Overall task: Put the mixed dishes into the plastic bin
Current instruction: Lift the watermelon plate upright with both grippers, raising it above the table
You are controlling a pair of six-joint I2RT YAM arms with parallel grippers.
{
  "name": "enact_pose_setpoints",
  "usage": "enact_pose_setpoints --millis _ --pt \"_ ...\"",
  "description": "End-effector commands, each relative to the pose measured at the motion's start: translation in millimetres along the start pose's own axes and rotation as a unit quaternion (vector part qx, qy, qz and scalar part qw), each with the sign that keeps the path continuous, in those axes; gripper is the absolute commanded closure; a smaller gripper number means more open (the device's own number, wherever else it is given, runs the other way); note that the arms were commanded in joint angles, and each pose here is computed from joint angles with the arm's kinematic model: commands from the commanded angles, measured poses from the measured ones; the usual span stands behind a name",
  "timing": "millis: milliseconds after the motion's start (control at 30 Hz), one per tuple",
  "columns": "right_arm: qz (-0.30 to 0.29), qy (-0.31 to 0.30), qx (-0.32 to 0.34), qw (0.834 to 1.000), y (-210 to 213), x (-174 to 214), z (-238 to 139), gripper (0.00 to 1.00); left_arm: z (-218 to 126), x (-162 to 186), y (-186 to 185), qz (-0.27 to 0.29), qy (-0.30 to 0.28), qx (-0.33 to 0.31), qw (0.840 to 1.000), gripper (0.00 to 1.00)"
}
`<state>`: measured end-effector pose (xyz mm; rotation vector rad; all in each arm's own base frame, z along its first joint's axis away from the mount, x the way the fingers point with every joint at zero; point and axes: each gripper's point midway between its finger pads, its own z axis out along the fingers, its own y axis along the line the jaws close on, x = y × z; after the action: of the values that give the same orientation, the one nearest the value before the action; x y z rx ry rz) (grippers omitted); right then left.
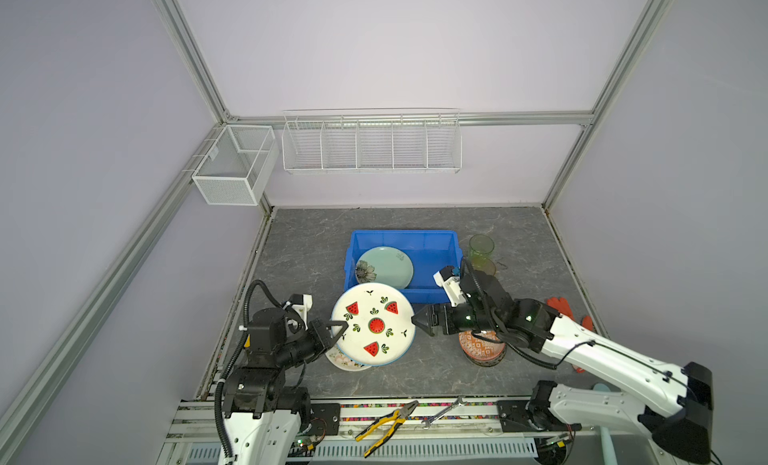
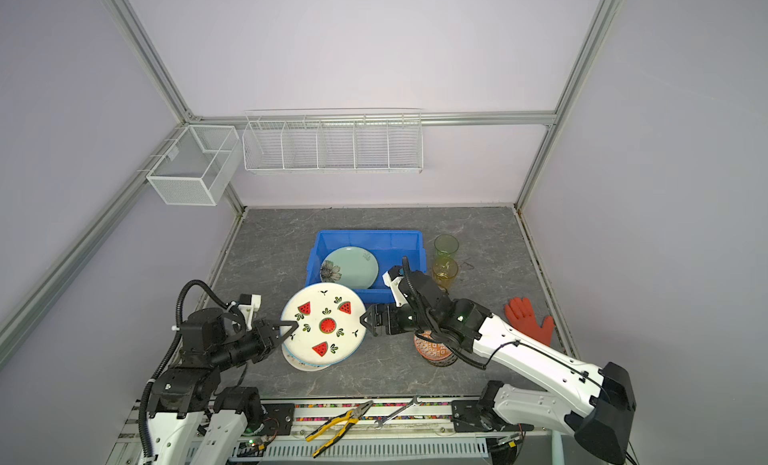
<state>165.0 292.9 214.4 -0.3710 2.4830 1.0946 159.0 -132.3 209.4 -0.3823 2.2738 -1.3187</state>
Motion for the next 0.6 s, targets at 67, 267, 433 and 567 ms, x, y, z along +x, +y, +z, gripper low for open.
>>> enact_pose_setpoints --millis 67,267,433,567 --pt "0.011 -0.003 -0.05 0.999 14 2 -10 0.05 -2 -10 -44 0.041 -0.001 0.094 0.995 1.0" --pt "0.029 0.002 -0.063 0.998 12 8 0 0.04 0 -9 -45 0.04 0.007 0.096 0.995 1.0" --pt "0.037 -0.003 -0.075 0.997 18 2 4 0.01 -1 -6 -46 0.038 0.006 0.101 0.994 1.0" --pt "0.039 -0.002 -0.082 0.996 23 -3 7 0.01 -1 -4 -45 0.031 0.003 0.104 0.994 1.0"
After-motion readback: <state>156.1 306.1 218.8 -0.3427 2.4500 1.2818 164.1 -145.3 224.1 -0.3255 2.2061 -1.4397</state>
